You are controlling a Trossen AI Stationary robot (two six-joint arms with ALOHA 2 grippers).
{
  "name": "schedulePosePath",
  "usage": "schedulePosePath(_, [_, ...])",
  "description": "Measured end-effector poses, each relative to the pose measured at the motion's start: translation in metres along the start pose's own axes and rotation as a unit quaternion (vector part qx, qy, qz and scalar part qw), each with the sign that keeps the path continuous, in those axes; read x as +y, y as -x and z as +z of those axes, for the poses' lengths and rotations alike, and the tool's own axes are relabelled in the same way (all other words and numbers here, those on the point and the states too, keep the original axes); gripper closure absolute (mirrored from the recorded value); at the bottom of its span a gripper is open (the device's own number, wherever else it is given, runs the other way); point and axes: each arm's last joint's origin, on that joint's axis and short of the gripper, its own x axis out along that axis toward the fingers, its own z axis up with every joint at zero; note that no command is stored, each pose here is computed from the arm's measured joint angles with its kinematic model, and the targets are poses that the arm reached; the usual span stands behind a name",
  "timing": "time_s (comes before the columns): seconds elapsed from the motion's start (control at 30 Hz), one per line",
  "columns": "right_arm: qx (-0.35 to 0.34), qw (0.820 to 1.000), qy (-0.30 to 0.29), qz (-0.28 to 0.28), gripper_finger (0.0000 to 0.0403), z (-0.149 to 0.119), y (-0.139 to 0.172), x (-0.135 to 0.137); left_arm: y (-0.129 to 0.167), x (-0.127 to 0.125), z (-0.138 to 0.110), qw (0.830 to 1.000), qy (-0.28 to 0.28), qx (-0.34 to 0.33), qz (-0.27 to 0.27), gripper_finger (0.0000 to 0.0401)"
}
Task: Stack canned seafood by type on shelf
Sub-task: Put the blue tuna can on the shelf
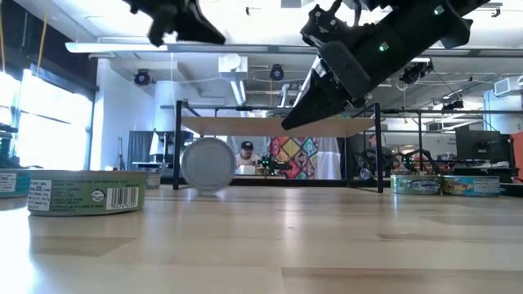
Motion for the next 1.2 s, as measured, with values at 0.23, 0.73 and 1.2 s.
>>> schedulePosePath(0.23, [0.002, 1.000, -0.002, 0.000, 0.0391, -0.001, 0.000, 0.000, -0.008, 0.011, -0.022, 0.998, 0.042, 0.014, -0.053, 0.0400])
schedulePosePath(0.73, [0.013, 0.991, 0.126, 0.034, 0.0244, -0.020, -0.045, -0.009, -0.001, -0.057, -0.018, 0.962, 0.162, 0.080, -0.207, 0.0401])
schedulePosePath(1.2, [0.032, 0.993, 0.084, 0.082, 0.0163, -0.026, -0.103, -0.076, -0.041, -0.121, -0.075, 0.925, 0.229, 0.227, -0.201, 0.0401])
